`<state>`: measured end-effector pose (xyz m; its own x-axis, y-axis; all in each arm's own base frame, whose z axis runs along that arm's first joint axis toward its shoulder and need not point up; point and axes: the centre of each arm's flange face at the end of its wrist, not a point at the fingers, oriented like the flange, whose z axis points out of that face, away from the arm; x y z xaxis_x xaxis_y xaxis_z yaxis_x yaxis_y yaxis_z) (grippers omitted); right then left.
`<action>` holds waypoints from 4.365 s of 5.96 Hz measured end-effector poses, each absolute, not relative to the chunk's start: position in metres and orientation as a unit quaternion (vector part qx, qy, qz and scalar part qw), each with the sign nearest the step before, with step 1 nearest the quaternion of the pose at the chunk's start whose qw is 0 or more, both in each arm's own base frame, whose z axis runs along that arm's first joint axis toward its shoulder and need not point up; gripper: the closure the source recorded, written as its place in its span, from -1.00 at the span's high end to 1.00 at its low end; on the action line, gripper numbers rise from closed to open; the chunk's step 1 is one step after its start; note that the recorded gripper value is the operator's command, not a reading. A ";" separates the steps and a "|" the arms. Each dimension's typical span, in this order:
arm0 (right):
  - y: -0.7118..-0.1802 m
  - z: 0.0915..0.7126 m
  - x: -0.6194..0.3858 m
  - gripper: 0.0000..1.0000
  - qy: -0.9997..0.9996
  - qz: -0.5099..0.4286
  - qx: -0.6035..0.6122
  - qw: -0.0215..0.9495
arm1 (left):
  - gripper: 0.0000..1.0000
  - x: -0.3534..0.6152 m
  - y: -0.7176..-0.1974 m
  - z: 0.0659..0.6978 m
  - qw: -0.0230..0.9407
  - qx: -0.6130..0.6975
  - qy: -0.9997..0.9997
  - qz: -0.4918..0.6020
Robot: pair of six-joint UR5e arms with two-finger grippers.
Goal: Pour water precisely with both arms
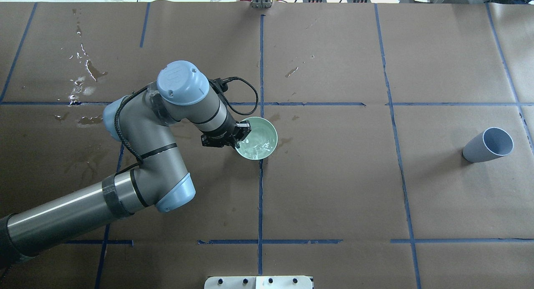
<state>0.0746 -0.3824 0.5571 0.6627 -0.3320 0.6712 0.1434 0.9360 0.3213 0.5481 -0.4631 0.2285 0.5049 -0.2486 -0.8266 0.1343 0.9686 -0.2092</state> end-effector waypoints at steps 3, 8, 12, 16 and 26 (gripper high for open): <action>-0.382 0.557 0.075 1.00 -0.387 -0.131 0.121 0.905 | -1.00 0.488 -0.460 0.267 0.867 -0.047 0.490 -0.077; -0.383 0.557 0.075 1.00 -0.385 -0.132 0.122 0.905 | -1.00 0.388 -0.483 0.353 0.871 -0.064 0.487 -0.016; -0.384 0.556 0.075 1.00 -0.384 -0.132 0.123 0.905 | -1.00 0.316 -0.482 0.424 0.875 -0.059 0.479 0.023; -0.383 0.557 0.076 1.00 -0.381 -0.132 0.122 0.907 | -1.00 0.236 -0.483 0.495 0.874 -0.045 0.479 0.063; -0.382 0.553 0.076 1.00 -0.380 -0.133 0.125 0.907 | -1.00 0.183 -0.478 0.618 0.885 -0.066 0.453 0.080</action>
